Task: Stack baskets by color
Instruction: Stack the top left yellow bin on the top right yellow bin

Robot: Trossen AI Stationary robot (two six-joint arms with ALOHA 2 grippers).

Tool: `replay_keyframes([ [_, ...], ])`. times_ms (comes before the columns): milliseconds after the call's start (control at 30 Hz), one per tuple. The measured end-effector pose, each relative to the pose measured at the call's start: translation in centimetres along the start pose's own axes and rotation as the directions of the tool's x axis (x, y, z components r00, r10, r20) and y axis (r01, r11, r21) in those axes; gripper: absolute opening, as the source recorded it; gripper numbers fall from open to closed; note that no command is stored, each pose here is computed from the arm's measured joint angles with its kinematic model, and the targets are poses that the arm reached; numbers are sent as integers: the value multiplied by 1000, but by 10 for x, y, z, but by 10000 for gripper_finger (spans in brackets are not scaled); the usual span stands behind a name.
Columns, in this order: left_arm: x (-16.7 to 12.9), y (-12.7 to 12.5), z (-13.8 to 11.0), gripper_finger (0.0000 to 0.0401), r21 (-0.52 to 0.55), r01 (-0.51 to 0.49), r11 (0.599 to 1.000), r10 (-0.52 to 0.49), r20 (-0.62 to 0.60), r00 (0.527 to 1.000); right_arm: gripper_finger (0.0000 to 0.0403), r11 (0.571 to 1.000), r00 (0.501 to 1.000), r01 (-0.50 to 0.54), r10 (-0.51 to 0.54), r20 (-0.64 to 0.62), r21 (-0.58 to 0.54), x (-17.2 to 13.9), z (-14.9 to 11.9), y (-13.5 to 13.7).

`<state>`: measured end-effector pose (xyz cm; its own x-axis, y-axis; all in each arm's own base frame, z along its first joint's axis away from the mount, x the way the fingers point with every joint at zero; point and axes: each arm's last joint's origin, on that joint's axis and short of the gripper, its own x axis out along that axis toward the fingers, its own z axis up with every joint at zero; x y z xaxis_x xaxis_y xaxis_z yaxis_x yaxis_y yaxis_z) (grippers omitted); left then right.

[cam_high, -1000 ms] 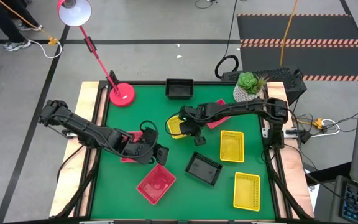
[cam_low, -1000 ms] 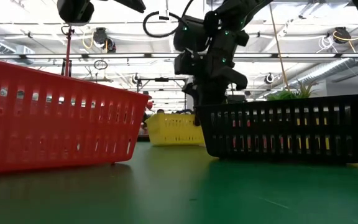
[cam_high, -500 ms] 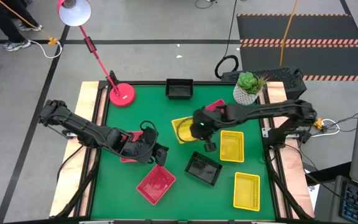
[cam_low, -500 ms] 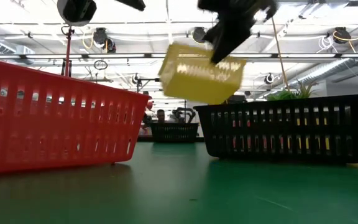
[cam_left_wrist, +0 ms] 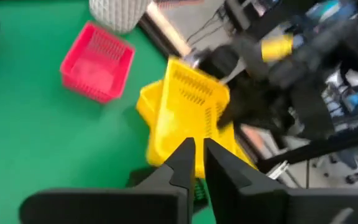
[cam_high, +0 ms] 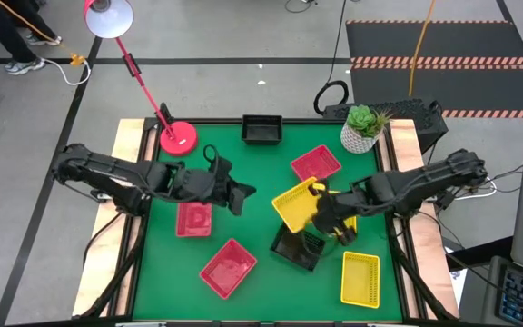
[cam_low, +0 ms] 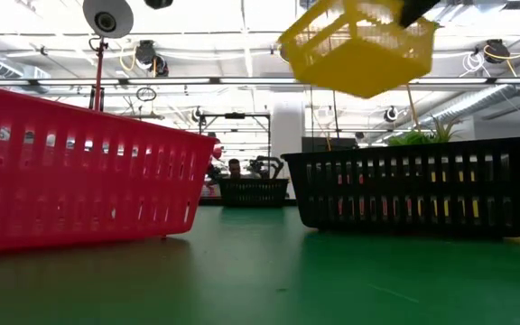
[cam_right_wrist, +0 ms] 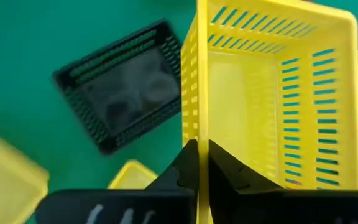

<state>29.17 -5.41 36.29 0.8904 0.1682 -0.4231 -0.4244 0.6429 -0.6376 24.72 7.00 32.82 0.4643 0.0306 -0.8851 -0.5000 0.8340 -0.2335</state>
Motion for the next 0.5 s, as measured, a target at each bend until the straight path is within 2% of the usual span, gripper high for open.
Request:
replay_keyframes([
  [100, 0, 1, 11, 64, 19, -15, 1000, 15, 14, 1000, 6, 993, 1000, -18, 17, -6, -118, -8, -3, 10],
  [267, 1, 5, 24, 100, -6, -9, 1000, 9, 31, 999, 6, 981, 997, -60, 49, -64, -184, -17, -12, 21],
  [500, 3, 8, 25, 113, -8, -17, 1000, 17, 9, 1000, 6, 934, 983, -111, 55, -173, -338, -32, -31, 26],
])
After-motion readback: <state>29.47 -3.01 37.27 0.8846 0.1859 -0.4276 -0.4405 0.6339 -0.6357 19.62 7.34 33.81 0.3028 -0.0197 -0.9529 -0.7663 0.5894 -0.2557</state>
